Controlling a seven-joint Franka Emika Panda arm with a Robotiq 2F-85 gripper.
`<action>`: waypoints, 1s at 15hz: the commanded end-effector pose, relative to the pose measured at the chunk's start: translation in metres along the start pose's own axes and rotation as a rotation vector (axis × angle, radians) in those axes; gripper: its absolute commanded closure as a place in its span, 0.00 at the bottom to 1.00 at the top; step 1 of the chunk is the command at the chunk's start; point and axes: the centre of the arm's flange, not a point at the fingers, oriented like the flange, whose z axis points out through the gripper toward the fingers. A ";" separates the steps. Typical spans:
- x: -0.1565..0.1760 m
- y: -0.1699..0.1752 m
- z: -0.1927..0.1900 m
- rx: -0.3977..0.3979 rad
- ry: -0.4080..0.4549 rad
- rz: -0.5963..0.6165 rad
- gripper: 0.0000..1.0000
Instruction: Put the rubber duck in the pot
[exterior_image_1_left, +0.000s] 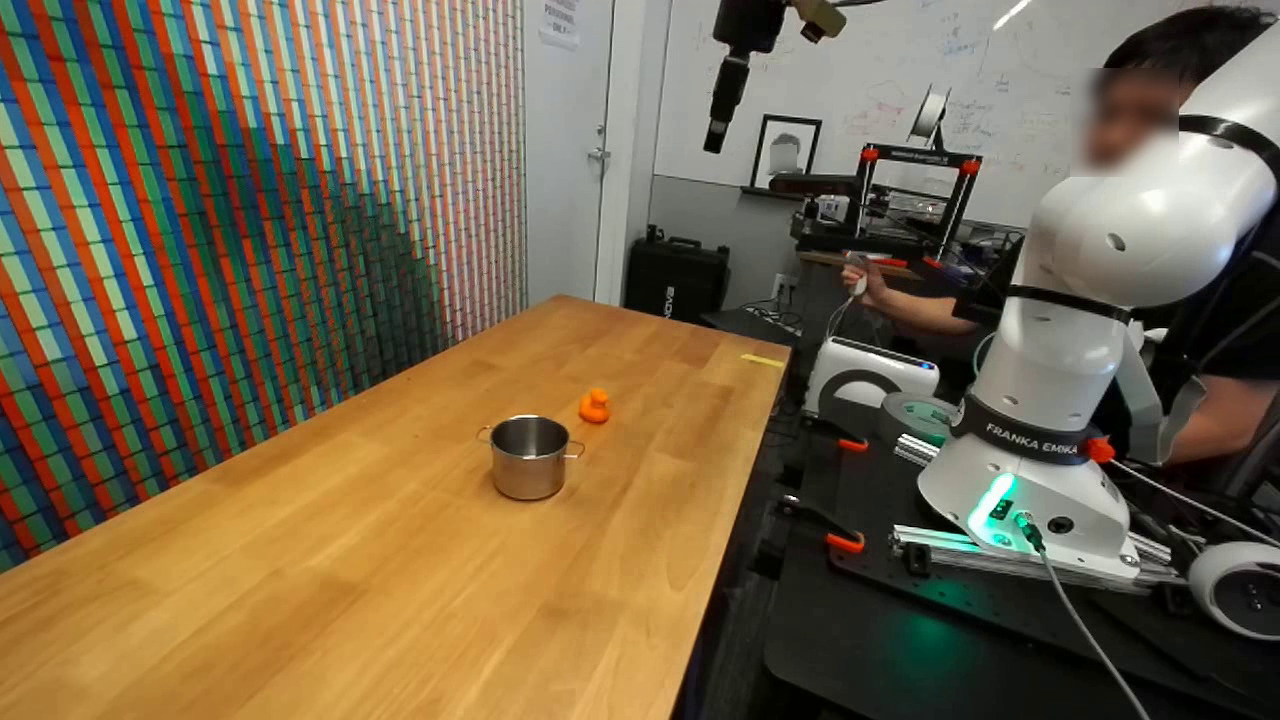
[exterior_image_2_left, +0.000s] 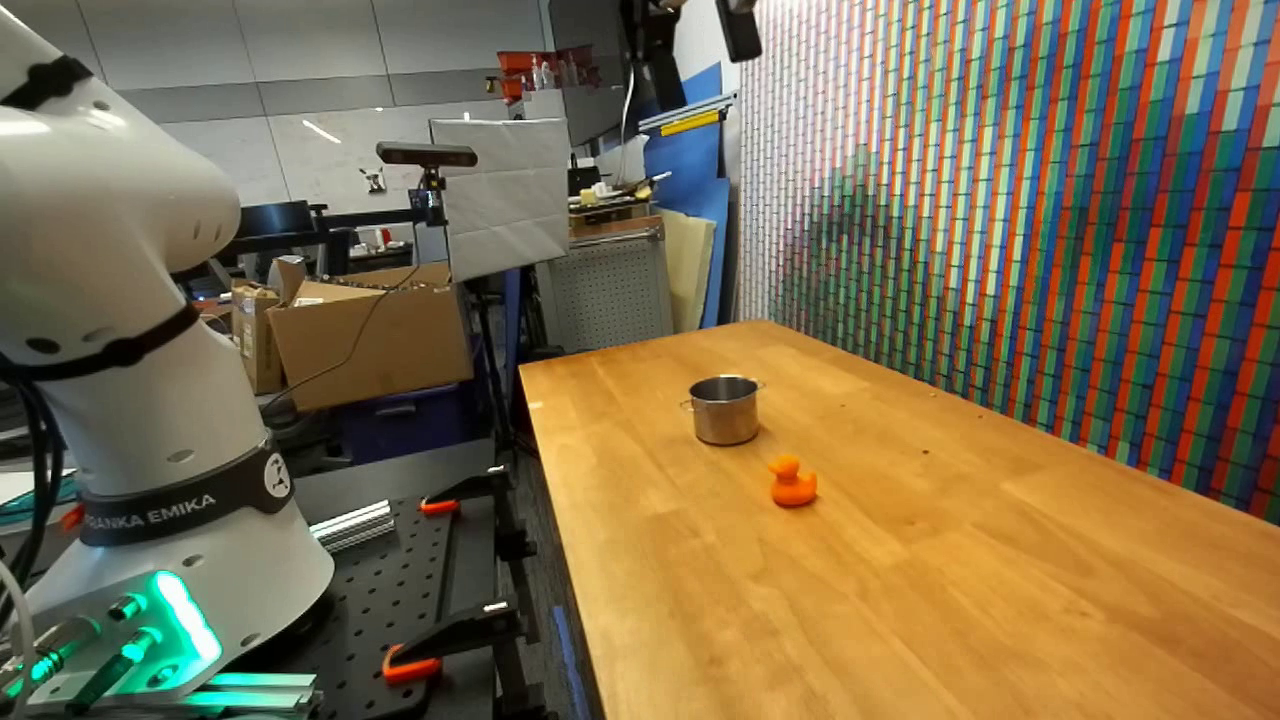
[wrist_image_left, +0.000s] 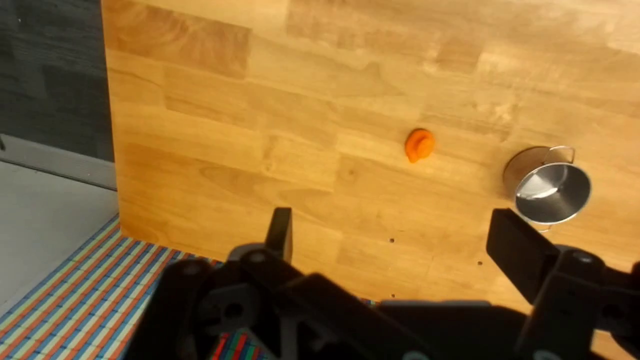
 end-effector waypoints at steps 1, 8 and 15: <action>0.035 0.002 0.057 -0.025 0.018 0.045 0.00; 0.053 -0.027 0.184 0.018 -0.023 0.164 0.00; 0.052 -0.071 0.264 0.038 -0.053 0.221 0.00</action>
